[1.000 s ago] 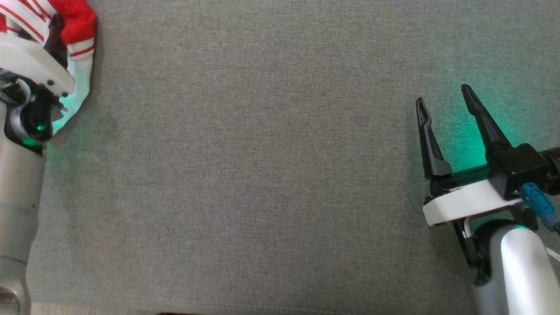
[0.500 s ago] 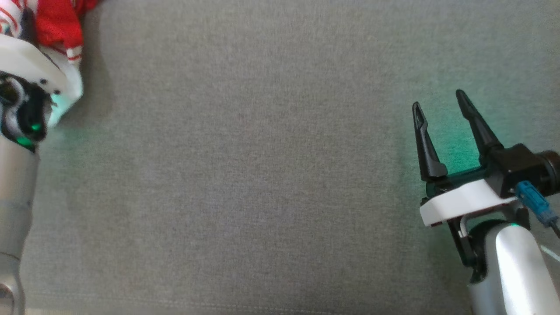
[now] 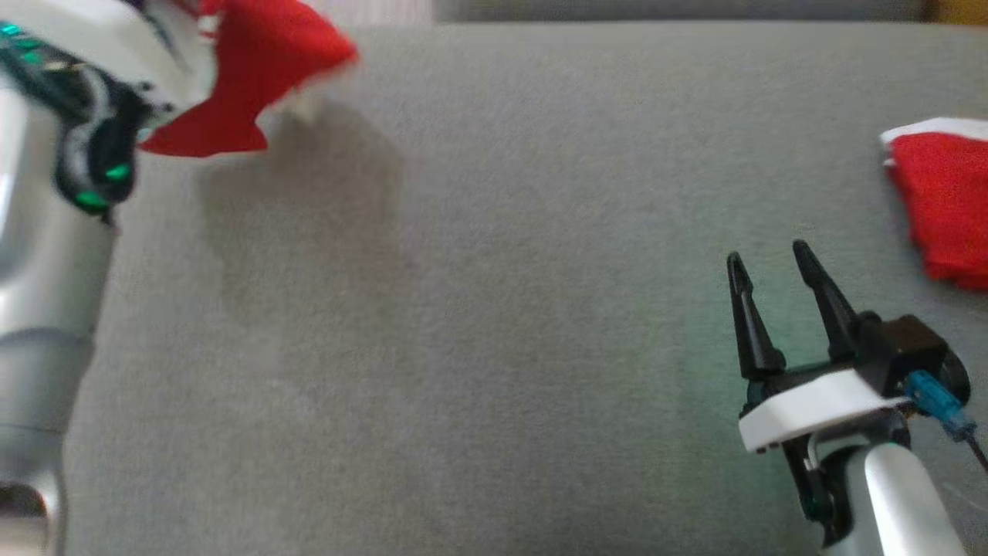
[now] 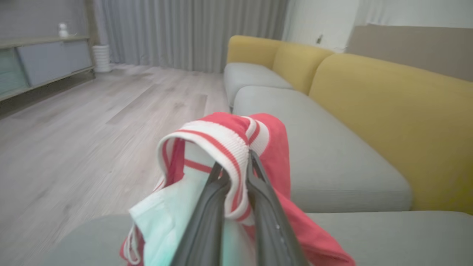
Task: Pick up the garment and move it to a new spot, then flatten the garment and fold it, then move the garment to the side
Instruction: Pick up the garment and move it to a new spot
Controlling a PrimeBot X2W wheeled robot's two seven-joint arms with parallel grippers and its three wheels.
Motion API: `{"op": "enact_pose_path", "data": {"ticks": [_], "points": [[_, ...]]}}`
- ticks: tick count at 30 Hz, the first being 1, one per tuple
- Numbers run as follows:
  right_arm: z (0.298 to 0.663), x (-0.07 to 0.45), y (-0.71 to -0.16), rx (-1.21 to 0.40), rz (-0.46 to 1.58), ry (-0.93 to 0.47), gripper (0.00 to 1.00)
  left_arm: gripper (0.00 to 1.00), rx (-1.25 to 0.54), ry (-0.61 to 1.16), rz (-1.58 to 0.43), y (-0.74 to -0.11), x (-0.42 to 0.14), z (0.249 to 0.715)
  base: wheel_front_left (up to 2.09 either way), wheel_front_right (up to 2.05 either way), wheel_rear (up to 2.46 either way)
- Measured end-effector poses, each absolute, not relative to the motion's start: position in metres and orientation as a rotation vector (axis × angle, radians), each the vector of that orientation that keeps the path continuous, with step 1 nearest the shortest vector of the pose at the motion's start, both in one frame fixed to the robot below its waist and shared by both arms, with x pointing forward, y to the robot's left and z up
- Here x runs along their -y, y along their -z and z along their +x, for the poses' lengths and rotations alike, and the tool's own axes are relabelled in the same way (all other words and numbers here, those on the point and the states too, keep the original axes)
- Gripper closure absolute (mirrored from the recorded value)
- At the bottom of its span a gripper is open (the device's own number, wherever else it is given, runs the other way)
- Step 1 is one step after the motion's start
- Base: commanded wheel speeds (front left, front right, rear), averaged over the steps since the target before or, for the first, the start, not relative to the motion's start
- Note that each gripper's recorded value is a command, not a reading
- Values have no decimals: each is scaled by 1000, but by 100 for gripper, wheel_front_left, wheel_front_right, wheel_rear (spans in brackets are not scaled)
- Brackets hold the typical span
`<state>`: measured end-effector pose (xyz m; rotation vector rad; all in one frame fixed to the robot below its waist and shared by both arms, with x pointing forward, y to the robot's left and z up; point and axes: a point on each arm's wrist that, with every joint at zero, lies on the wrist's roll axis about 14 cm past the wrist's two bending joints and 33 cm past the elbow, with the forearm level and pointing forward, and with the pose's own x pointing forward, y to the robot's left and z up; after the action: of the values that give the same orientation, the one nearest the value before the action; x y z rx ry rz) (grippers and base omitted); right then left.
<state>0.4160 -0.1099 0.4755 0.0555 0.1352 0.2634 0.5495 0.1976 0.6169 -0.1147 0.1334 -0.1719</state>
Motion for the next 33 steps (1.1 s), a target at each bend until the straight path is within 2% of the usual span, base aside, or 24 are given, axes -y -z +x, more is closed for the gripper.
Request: {"op": "enact_pose_path", "data": {"ticks": [7,8,9,11,15,18,22,25,28,32,33], "points": [[388,156,-485,-105,71,-130,0,100,-3,508,-152,-689,-56,528,0,0,0],[388,156,-485,-105,71,-130,0,100,-3,508,-152,-689,-56,528,0,0,0],[381,168,-486,-96,84,-90,0,100,32,608,-186,-708,-14,516,0,0,0],[373,182,-484,-93,99,-47,0,100,49,723,-272,-726,33,498,0,0,0],[368,192,-476,-111,106,-14,0,100,31,783,-342,-724,59,489,0,0,0],[368,196,-466,-137,109,1,0,100,-64,777,-486,-691,69,493,0,0,0],[373,199,-457,-156,106,12,0,100,-252,665,-617,-600,62,505,0,0,0],[378,202,-451,-165,110,21,0,100,-360,522,-629,-526,42,511,0,0,0],[382,205,-445,-177,106,28,0,100,-429,404,-549,-462,14,511,0,0,0],[384,210,-439,-191,101,44,0,100,-477,308,-481,-415,-15,508,0,0,0],[384,211,-439,-191,100,46,0,73,-475,301,-477,-411,-18,507,0,0,0]]}}
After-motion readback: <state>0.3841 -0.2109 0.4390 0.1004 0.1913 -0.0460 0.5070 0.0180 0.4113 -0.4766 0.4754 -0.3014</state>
